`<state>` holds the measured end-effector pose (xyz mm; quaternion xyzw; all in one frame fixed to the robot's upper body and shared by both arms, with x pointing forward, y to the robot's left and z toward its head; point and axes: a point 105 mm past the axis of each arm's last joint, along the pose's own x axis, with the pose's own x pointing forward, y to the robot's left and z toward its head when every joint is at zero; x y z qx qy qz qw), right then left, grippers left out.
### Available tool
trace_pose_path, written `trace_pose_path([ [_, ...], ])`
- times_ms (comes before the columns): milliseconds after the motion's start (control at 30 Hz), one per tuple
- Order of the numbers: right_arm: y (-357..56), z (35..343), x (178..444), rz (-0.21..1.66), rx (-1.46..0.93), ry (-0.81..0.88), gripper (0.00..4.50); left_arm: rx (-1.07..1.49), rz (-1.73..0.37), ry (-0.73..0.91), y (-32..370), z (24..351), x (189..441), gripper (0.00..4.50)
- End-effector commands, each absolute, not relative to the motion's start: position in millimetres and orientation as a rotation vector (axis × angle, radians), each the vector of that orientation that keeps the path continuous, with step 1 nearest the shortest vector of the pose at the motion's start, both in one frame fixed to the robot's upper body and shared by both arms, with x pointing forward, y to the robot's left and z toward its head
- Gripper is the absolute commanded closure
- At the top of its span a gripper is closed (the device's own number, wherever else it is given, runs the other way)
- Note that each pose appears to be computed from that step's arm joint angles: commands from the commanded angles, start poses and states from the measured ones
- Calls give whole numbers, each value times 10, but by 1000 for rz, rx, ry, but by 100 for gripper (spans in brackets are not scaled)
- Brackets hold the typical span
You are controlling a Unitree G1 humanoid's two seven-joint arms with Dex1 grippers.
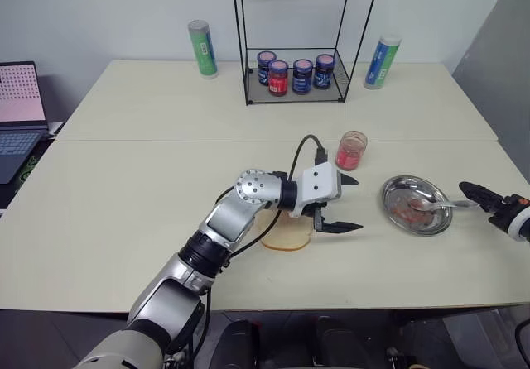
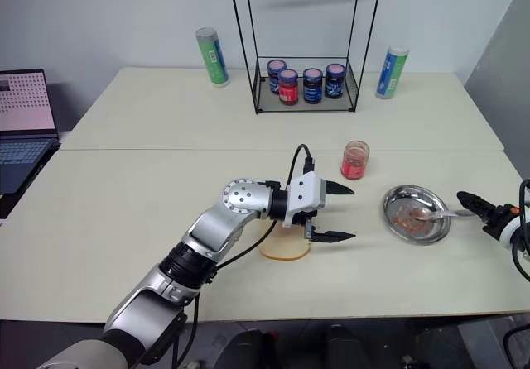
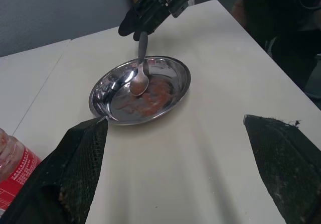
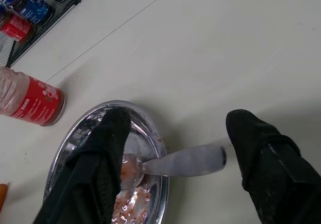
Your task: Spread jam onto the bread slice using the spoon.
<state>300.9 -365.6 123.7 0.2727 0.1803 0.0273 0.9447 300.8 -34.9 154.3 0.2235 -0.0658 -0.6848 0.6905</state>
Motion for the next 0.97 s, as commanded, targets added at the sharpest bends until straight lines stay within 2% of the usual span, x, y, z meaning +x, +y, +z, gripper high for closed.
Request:
trace_pose_path([
  [33, -3690, 1407, 3018, 70, 547, 309, 5, 498, -1512, -198, -341, 1665, 3011, 0],
  [233, -3837, 1440, 2986, 5, 476, 299, 5, 501, -1503, -198, -326, 1674, 3033, 0],
  [300, -4029, 1516, 2976, -106, 296, 289, 5, 494, -1477, -193, -264, 1697, 3073, 0],
  [367, -4068, 1637, 2995, -134, 149, 271, 5, 467, -1440, -183, -168, 1751, 3131, 0],
  [467, -3781, 1943, 3090, -6, -31, 220, 5, 388, -1344, -157, 158, 1939, 3266, 0],
  [633, -2910, 2215, 3115, 380, -159, 194, 5, 389, -1230, -16, 856, 2014, 3304, 0],
  [800, -2109, 2018, 2674, 852, -230, 345, 5, 421, -1112, 133, 1508, 2041, 3190, 0],
  [867, -2028, 1929, 2576, 915, -250, 394, 5, 427, -1086, 170, 1655, 2059, 3131, 0],
  [967, -2036, 1860, 2586, 915, -255, 413, 5, 432, -1062, 199, 1807, 2086, 3046, 0],
])
